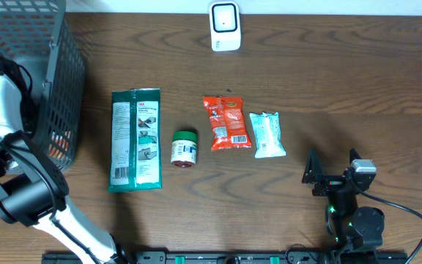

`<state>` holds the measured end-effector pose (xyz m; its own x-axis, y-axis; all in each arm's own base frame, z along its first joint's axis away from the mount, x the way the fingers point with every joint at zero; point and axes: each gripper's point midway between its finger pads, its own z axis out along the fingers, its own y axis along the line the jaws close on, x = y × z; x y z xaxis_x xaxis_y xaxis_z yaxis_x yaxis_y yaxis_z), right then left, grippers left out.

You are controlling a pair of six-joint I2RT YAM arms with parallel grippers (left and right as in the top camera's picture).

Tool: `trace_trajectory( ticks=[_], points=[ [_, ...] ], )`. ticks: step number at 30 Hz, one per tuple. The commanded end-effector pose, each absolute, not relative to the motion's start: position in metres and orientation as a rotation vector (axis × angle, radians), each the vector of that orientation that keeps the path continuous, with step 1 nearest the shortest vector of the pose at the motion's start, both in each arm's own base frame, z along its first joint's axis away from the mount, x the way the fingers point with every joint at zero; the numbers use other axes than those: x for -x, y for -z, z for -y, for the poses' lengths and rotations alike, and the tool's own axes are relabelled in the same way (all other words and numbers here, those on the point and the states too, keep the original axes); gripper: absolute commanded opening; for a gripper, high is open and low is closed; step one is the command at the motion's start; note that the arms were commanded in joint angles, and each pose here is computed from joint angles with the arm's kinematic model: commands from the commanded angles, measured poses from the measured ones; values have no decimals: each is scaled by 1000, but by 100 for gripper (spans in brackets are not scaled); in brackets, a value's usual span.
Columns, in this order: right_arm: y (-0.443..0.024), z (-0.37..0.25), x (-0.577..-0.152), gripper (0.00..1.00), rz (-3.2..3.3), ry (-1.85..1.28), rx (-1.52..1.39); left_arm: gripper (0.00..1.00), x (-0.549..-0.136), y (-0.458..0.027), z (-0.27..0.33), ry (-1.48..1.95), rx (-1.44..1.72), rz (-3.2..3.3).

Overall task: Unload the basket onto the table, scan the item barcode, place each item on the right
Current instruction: 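Release the gloves pack and return the left gripper to the basket, then grasp the small orange Kleenex tissue pack in the basket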

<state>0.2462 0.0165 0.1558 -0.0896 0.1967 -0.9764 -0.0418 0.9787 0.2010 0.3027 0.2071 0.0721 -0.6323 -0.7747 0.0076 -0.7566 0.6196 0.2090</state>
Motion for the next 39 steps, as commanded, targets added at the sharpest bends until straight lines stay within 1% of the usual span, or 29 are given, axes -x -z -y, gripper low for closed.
trace_trajectory(
  ticks=[1,6,17,23,26,30,32,37,39],
  points=[
    [-155,-15,-246,99,-1650,-199,-126,88,-298,-57,-202,276,-1256,2721],
    [-155,-15,-246,99,-1650,-199,-126,90,-320,-46,-179,1,-1074,2864],
    [-155,-15,-246,99,-1650,-199,-126,87,-326,-48,-182,-11,-1066,2897],
    [-155,-15,-246,99,-1650,-199,-126,93,-337,-69,-192,-40,-1109,2935],
    [-155,-15,-246,99,-1650,-199,-126,95,-342,-76,-189,-153,-1096,2959],
    [-155,-15,-246,99,-1650,-199,-126,95,-345,-79,-179,-359,-1049,2979],
    [-155,-15,-246,99,-1650,-199,-126,95,-342,-80,-176,-405,-1025,2977],
    [-155,-15,-246,99,-1650,-198,-126,93,-332,-61,-180,-327,-1009,2963],
    [-155,-15,-246,99,-1650,-199,-126,90,-331,-51,-178,-326,-1006,2965]
  ],
)
